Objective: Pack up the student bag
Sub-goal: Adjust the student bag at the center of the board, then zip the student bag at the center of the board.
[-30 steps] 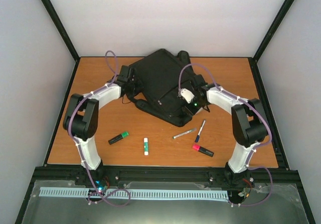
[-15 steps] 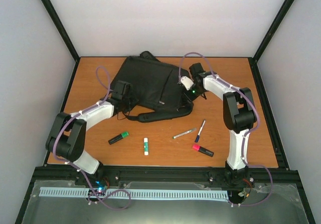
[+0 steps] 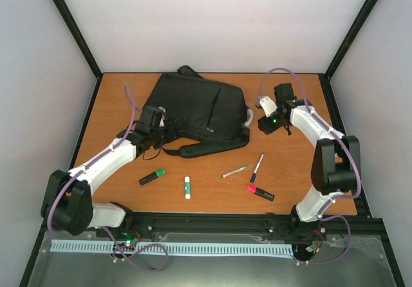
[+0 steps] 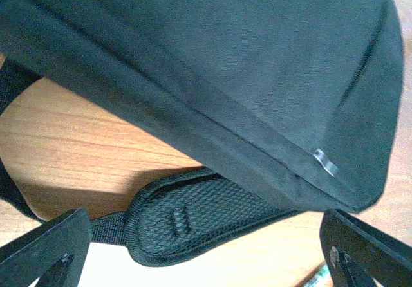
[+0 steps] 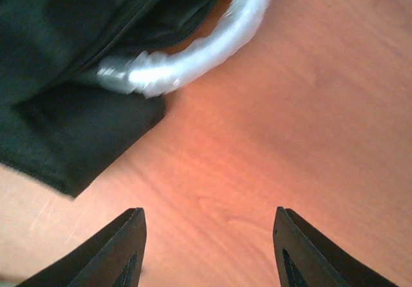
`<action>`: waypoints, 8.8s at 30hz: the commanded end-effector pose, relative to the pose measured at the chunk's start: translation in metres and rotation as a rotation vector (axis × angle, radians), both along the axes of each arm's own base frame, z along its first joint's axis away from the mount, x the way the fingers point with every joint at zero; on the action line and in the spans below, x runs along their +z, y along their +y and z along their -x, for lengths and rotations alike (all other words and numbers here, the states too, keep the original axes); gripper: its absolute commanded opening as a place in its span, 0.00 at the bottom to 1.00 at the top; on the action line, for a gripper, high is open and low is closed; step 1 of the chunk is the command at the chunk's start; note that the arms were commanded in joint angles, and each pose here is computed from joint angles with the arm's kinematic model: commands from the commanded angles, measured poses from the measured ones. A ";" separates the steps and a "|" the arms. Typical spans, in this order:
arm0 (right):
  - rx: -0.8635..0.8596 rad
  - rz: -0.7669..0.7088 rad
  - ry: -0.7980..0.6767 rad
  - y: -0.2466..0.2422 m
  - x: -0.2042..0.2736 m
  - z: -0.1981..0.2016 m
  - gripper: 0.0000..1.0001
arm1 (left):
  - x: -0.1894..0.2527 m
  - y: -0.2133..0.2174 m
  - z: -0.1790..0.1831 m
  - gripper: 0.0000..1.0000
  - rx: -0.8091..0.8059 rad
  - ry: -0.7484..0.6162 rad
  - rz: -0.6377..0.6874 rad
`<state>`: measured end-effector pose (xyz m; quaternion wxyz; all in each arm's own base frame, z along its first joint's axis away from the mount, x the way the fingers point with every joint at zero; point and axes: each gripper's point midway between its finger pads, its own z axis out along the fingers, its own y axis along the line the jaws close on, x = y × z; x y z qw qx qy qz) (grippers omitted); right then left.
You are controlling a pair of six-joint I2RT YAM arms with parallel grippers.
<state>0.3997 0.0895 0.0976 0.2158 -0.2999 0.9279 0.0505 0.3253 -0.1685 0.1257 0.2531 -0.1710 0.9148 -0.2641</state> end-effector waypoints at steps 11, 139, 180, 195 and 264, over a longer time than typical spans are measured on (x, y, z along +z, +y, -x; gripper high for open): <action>0.076 -0.221 -0.210 0.028 0.094 0.055 0.78 | 0.120 0.037 -0.074 1.00 0.121 -0.381 -0.464; 0.316 -0.240 -0.131 0.116 -0.002 0.042 0.03 | 0.040 -0.207 -0.028 0.01 -0.904 -0.619 -0.358; 0.214 -0.155 0.064 0.017 -0.035 0.013 0.03 | 0.001 -0.078 0.057 0.52 -0.415 -0.277 -0.518; 0.264 -0.212 0.066 0.036 -0.028 0.037 0.03 | -0.052 -0.014 0.021 0.48 -0.047 -0.014 -0.282; 0.464 -0.337 0.196 0.146 -0.022 0.112 0.03 | 0.002 -0.142 0.003 0.13 -0.914 -0.564 -0.416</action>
